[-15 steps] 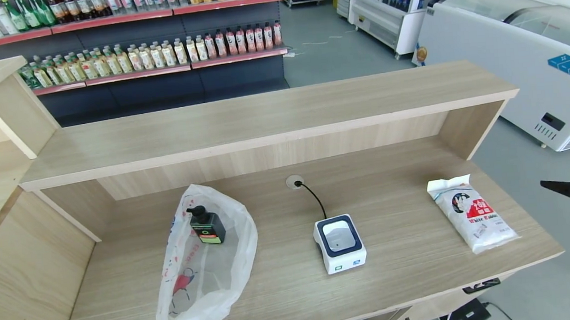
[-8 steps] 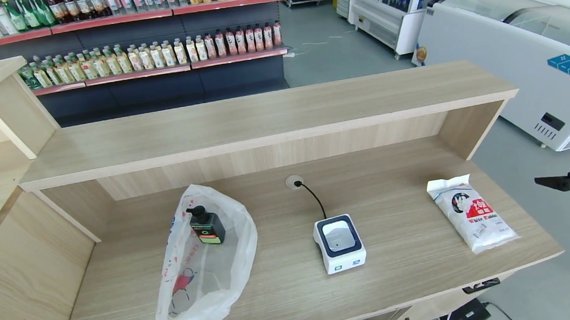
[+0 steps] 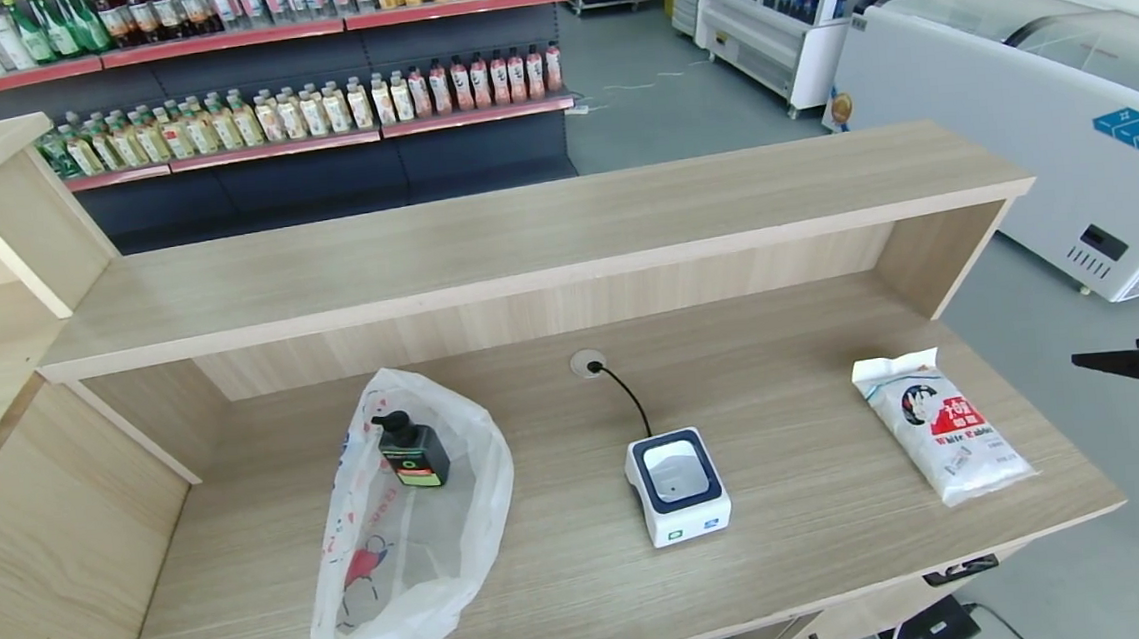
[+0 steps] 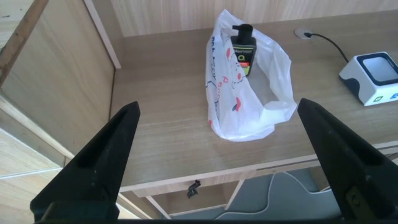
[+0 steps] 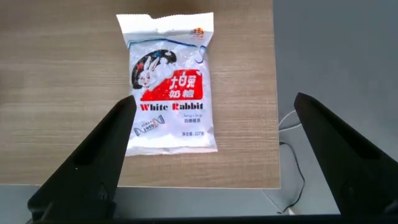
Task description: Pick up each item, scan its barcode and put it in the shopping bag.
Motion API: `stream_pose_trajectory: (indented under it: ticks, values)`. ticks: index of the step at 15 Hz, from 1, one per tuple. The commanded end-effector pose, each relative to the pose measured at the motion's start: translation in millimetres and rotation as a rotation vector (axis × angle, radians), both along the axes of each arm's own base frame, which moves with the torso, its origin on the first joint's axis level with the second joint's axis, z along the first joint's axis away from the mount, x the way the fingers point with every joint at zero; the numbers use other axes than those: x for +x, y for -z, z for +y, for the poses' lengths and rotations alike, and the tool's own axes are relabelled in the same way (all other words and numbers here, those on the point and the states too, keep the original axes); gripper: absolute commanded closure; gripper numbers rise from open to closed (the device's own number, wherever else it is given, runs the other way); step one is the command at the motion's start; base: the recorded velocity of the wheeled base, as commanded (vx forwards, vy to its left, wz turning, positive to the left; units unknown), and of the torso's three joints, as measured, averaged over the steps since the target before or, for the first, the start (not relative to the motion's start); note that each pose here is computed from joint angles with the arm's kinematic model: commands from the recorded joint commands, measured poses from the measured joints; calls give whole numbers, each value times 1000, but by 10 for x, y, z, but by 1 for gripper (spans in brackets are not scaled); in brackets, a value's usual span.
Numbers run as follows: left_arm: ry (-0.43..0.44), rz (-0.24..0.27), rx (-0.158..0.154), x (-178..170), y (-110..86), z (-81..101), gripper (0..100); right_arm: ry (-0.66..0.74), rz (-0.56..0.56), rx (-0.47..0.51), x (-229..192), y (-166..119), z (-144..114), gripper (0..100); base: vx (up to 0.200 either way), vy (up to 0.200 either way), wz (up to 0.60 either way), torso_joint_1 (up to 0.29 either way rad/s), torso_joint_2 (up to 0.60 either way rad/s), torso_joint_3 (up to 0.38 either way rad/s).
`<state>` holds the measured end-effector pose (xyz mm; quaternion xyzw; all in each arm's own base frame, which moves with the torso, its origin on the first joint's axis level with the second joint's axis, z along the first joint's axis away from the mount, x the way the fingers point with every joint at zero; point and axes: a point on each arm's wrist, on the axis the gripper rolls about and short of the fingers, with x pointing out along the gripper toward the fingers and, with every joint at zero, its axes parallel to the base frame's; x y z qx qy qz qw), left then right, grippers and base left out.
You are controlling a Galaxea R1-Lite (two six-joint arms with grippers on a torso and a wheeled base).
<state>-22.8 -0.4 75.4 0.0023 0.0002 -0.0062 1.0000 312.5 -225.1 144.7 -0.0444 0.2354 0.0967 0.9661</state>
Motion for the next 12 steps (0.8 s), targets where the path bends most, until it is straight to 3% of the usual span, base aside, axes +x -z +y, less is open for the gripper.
stream_pose_trajectory:
  ticks: [1,6,12]
  values:
    - [0,0,0,0,0,0,0,0,17,54,279,131,-26,0,0,0,0,0,0,0]
    - [0,0,0,0,0,0,0,80,115,28,515,342,-48,0,0,0,0,0,0,0]
    - [0,0,0,0,0,0,0,25,146,58,753,566,73,0,0,0,0,0,0,0]
